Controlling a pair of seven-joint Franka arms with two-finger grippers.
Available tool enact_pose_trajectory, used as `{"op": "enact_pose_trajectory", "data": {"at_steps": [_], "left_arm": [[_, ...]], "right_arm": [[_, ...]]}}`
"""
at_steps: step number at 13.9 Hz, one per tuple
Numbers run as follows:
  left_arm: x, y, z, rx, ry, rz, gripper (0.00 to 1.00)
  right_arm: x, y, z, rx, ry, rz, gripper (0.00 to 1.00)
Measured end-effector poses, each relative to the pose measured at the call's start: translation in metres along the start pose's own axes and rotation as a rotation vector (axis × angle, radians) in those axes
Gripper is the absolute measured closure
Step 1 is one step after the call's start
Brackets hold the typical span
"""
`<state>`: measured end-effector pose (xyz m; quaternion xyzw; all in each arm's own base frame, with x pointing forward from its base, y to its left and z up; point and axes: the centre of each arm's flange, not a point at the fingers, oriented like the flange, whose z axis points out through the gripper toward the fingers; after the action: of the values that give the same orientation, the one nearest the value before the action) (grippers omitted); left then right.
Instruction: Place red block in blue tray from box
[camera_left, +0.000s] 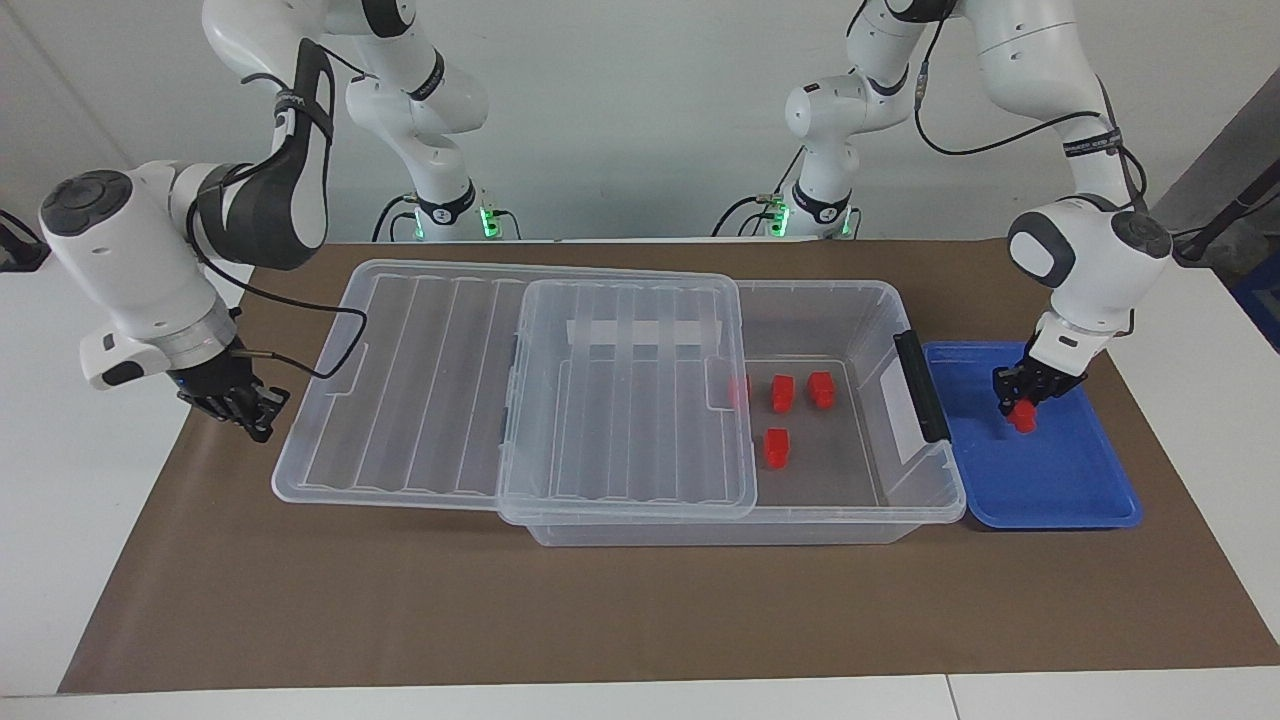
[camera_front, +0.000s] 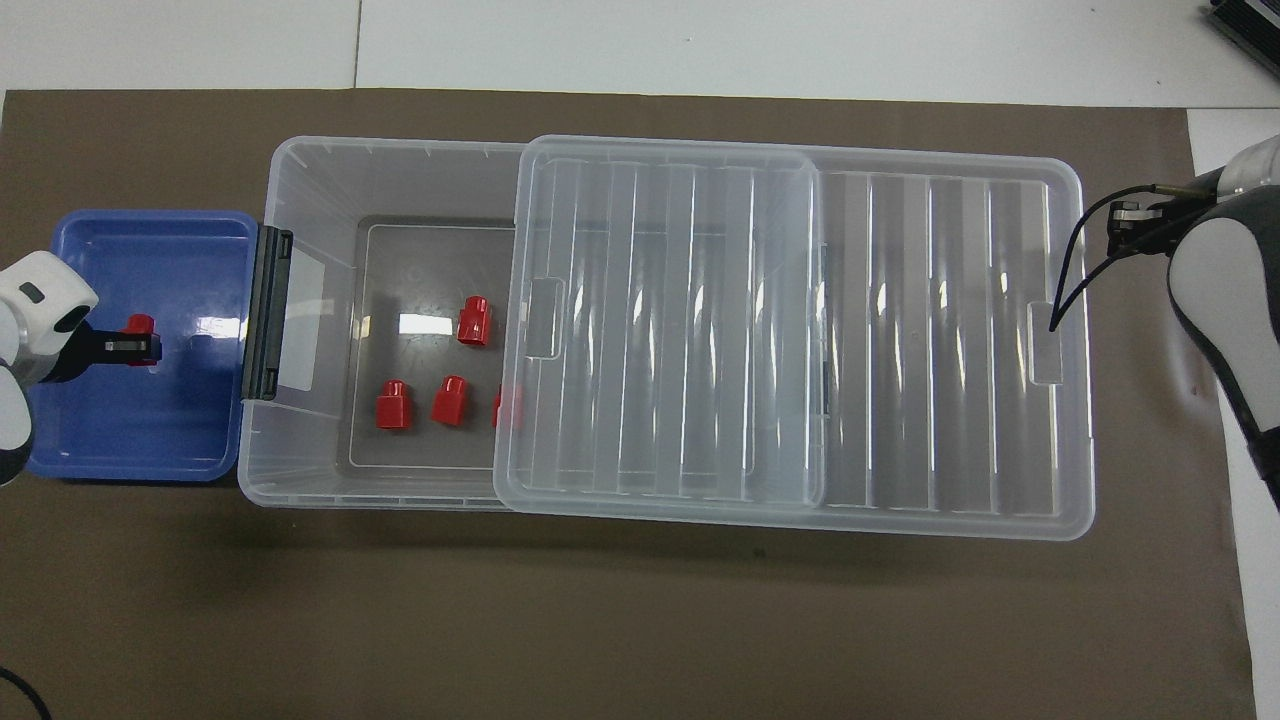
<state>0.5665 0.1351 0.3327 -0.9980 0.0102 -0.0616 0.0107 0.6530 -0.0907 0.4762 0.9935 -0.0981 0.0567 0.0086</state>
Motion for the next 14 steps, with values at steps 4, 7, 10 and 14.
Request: {"op": "enact_pose_trajectory", "data": {"at_steps": [4, 7, 10, 14], "left_arm": [[0.001, -0.005, -0.003, 0.008, 0.024, -0.016, 0.66], [0.010, 0.006, -0.004, 0.018, 0.085, -0.037, 0.66], [0.020, 0.040, 0.013, 0.006, 0.089, -0.039, 0.66], [0.022, 0.039, 0.035, 0.012, 0.096, -0.042, 0.66]], "right_arm": [[0.000, -0.011, -0.002, 0.025, 0.004, -0.063, 0.99], [-0.001, -0.032, -0.003, 0.037, 0.006, -0.101, 0.99], [-0.003, -0.051, -0.004, 0.048, 0.006, -0.130, 0.99], [-0.006, -0.073, -0.004, 0.060, 0.005, -0.165, 0.99]]}}
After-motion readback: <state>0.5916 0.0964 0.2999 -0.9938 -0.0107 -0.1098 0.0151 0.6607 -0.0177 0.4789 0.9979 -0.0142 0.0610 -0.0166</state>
